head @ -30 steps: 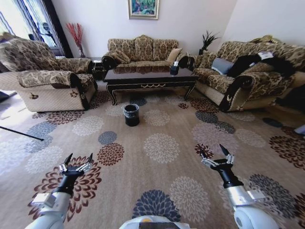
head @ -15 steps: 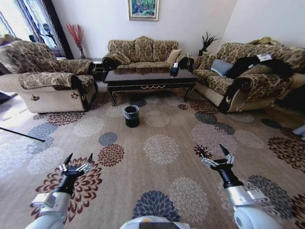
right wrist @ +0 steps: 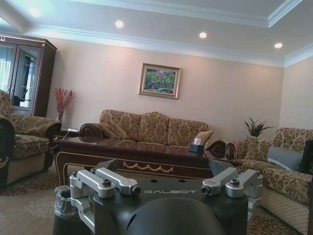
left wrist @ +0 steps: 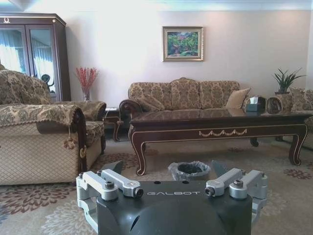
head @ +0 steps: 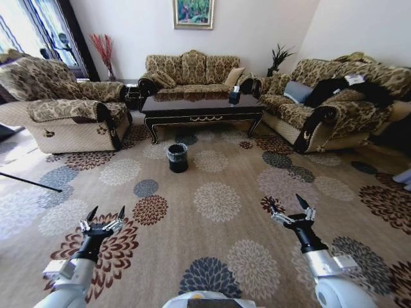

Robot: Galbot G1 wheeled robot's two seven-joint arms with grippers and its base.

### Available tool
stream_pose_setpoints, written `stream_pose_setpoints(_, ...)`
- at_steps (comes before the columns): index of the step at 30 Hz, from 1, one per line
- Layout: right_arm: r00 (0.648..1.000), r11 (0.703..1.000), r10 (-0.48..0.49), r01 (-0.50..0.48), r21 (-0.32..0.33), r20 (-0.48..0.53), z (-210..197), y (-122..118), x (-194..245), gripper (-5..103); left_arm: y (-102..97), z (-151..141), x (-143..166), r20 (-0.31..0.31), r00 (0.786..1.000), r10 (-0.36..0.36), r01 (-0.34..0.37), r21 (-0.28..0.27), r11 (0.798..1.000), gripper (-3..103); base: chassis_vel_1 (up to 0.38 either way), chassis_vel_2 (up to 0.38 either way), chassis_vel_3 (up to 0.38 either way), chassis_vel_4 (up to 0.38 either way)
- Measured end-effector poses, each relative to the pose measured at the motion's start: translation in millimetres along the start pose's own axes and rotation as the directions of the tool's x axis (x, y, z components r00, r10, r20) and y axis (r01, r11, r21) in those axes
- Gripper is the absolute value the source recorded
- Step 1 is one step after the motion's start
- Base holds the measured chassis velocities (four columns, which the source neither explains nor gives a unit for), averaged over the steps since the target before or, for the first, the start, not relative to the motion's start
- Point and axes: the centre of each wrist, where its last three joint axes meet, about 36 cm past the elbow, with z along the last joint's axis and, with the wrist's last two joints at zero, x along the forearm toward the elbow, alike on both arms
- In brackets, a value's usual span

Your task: Move to the front of the table and pick up the trash from the floor, then place it into the trash bin.

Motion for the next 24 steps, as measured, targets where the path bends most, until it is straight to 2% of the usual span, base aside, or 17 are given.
stream_pose_setpoints(24, 1.000, 1.000, 0.000, 0.000, 0.000, 0.000, 0.0, 0.0, 0.0, 100, 0.0, 0.0, 0.0, 0.000, 1.000, 0.000, 0.000, 0.000, 1.000, 100, 0.000, 0.000, 0.000, 0.000)
